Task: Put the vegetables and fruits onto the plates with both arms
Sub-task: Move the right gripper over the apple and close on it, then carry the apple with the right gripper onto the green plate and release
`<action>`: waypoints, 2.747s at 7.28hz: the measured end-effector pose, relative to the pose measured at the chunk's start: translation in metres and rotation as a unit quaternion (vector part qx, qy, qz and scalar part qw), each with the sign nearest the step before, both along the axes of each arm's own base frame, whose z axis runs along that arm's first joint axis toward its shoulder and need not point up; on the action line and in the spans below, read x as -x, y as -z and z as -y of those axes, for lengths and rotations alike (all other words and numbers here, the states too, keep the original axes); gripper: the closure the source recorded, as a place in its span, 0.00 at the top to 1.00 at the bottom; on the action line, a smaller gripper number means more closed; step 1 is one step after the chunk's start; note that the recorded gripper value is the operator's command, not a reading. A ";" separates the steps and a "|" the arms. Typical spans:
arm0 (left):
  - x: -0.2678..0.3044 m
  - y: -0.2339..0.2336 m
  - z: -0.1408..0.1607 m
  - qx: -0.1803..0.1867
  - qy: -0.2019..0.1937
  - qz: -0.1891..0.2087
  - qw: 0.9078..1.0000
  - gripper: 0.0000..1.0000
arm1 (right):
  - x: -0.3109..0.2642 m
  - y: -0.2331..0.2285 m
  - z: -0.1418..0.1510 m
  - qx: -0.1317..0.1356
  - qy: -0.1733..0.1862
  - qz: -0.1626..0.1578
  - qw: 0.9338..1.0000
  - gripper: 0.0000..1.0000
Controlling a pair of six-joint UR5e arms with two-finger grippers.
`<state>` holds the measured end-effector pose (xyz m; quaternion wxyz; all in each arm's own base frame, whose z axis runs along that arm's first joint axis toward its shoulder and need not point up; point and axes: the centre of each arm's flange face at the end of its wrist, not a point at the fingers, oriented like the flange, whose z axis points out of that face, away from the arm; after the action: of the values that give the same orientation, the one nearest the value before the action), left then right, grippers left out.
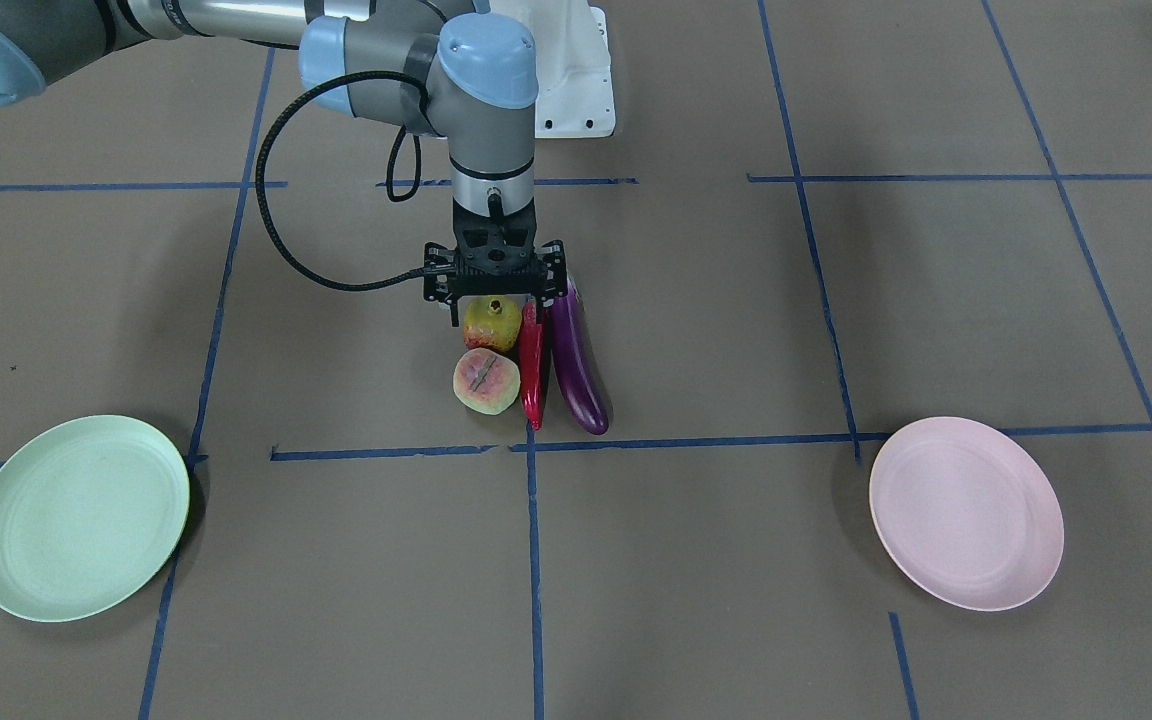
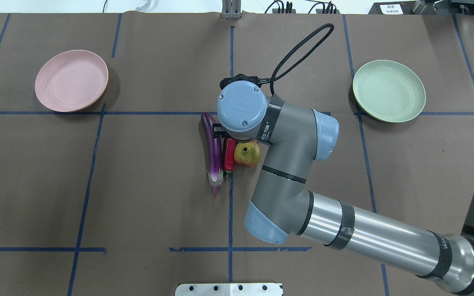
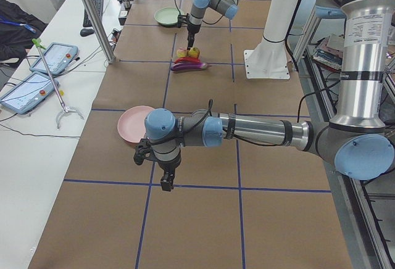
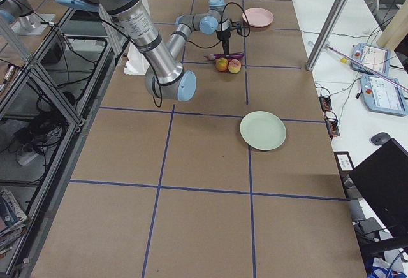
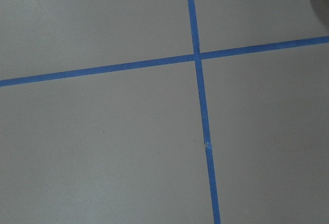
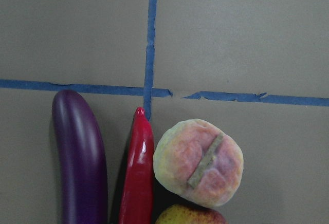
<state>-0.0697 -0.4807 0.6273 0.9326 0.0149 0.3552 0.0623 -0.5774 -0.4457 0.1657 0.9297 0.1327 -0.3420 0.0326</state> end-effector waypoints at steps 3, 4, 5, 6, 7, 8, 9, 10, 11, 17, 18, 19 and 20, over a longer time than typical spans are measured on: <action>-0.003 0.000 0.000 0.001 -0.003 0.000 1.000 1.00 | 0.027 -0.023 -0.011 0.004 0.010 -0.028 1.000 1.00; -0.005 0.000 0.001 0.001 -0.005 0.000 1.000 1.00 | 0.031 -0.028 -0.014 0.005 0.013 -0.033 0.999 0.87; -0.007 -0.001 0.001 0.001 -0.006 0.000 1.000 1.00 | 0.033 -0.031 -0.016 0.005 0.016 -0.036 0.999 0.51; -0.007 -0.002 0.001 0.002 -0.007 0.000 1.000 1.00 | 0.034 -0.032 -0.018 0.005 0.018 -0.037 0.999 0.17; -0.007 -0.002 0.001 0.002 -0.007 0.000 1.000 1.00 | 0.034 -0.031 -0.019 0.006 0.019 -0.037 0.999 0.03; -0.007 -0.002 0.001 0.002 -0.007 0.000 1.000 1.00 | 0.031 -0.025 -0.020 0.005 0.019 -0.032 0.999 0.02; -0.007 -0.002 0.001 0.002 -0.007 0.000 1.000 1.00 | 0.019 -0.014 -0.017 0.004 0.017 -0.022 1.000 0.02; -0.007 -0.002 0.001 0.002 -0.007 0.000 1.000 1.00 | -0.006 0.002 -0.006 0.009 0.013 -0.011 1.000 0.02; -0.007 -0.001 0.001 0.001 -0.007 0.000 1.000 1.00 | -0.041 0.012 0.017 0.015 0.014 0.000 1.000 0.02; -0.010 0.003 0.002 -0.003 -0.010 -0.001 1.000 1.00 | -0.324 -0.194 0.180 -0.028 0.131 -0.001 0.991 0.05; -0.010 0.004 0.002 -0.004 -0.010 -0.001 1.000 1.00 | -0.343 -0.248 0.180 -0.036 0.140 0.005 0.989 0.23; -0.010 0.004 0.002 -0.004 -0.010 -0.001 1.000 1.00 | -0.352 -0.289 0.177 -0.039 0.144 0.007 0.989 0.55; -0.010 0.004 0.003 -0.004 -0.010 -0.001 1.000 1.00 | -0.354 -0.319 0.175 -0.033 0.147 0.006 0.989 0.80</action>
<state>-0.0592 -0.4833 0.6234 0.9316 0.0155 0.3558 0.0730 -0.2235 -0.6209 0.4847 0.9174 0.1120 -0.3642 -0.1148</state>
